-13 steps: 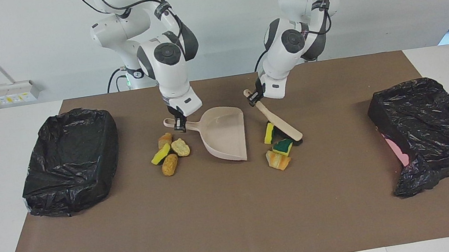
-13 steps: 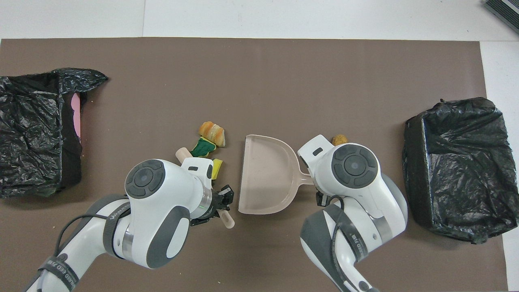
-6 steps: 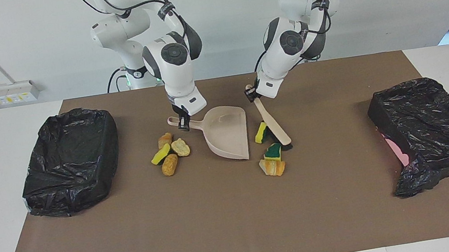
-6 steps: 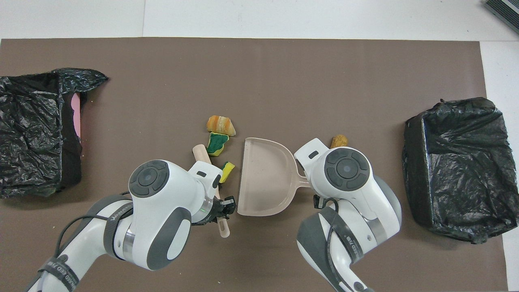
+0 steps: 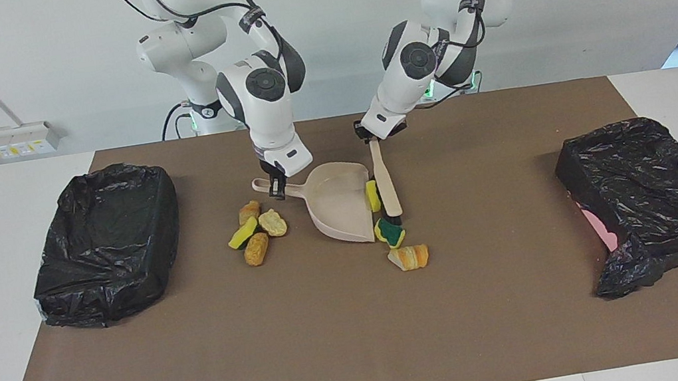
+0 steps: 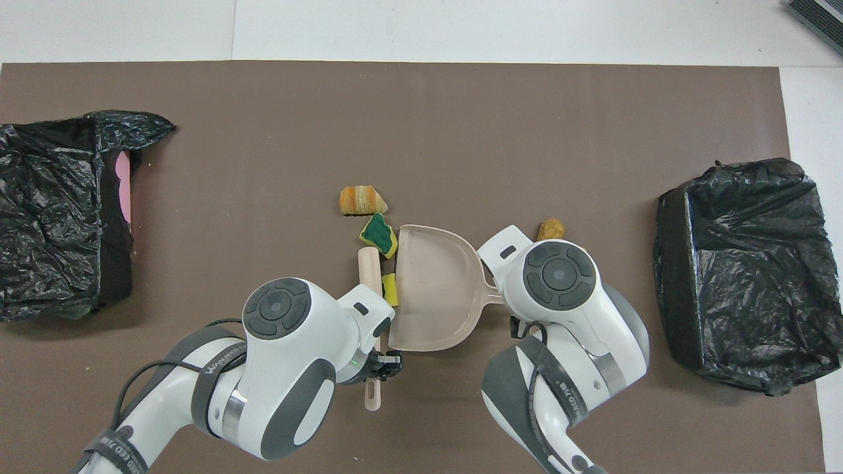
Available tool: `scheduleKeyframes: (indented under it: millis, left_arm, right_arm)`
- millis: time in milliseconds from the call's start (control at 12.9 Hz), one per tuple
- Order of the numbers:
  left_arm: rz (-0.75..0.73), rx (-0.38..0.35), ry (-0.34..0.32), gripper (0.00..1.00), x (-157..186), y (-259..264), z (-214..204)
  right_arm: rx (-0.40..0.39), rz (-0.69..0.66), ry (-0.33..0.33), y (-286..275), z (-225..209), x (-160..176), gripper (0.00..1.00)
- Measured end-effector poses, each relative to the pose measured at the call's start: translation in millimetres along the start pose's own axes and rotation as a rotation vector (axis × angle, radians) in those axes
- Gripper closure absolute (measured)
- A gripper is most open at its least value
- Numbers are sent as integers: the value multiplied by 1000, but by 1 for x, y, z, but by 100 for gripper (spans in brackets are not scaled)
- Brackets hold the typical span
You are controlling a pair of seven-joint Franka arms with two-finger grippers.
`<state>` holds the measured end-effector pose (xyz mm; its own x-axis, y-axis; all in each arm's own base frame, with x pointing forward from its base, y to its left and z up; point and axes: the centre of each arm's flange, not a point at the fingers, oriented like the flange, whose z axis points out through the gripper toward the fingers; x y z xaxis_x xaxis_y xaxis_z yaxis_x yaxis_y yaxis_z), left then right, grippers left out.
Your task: Sweep and dump trash in bin
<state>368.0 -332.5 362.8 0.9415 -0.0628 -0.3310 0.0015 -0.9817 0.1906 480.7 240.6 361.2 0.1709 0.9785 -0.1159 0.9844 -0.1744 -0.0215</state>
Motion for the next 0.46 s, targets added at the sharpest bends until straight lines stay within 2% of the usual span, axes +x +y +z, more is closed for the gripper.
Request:
scheduleKeyframes:
  millis: [232, 464]
  left_arm:
    - [89, 0, -27, 74, -6, 8, -19]
    - [107, -32, -35, 74, 6, -4, -73]
  right_arm:
    - [0, 4, 0, 0, 0, 0, 68]
    - [0, 5, 0, 0, 0, 0, 68]
